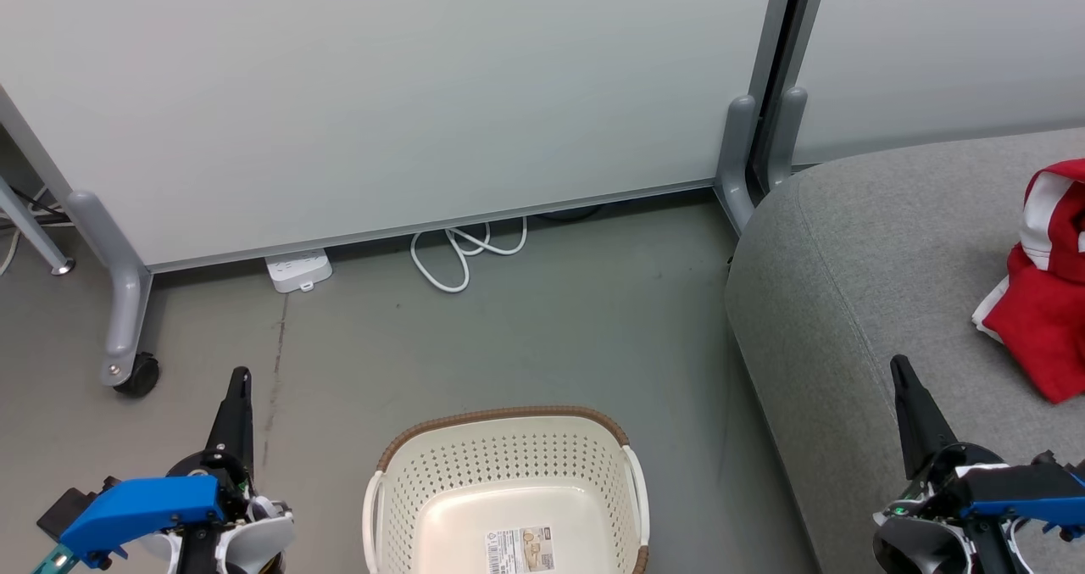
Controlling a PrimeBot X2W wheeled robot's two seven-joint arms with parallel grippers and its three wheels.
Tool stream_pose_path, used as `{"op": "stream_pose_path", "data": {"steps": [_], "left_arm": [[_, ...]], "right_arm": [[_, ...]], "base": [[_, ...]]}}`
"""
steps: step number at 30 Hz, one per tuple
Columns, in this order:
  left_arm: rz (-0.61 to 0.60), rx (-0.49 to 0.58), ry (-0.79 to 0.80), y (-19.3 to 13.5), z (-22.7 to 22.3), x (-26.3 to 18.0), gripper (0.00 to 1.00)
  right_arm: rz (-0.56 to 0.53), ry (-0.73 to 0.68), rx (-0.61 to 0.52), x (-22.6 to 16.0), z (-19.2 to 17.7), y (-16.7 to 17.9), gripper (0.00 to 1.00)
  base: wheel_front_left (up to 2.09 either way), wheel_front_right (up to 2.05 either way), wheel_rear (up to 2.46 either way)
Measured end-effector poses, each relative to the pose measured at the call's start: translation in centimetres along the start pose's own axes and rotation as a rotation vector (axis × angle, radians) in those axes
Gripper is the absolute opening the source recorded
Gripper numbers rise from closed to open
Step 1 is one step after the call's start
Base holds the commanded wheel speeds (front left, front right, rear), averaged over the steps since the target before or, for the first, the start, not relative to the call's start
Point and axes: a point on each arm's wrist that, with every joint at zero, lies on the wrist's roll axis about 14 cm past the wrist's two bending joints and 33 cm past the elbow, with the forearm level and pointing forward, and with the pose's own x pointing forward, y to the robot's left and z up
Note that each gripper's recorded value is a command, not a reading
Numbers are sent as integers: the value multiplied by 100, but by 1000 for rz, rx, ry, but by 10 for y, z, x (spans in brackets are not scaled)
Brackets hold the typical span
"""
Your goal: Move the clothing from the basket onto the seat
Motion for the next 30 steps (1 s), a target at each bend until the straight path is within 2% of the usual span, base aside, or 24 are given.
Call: {"op": "stream_pose_path", "data": {"steps": [8, 30], "left_arm": [[-14, -39, -5, -4, 2, 1, 0], [-15, -39, -5, -4, 2, 1, 0]], "right_arm": [[5, -1, 49, 0, 0, 1, 0], [5, -1, 49, 1, 0, 1, 0]], "base": [[0, 0, 0], [0, 0, 0]]}}
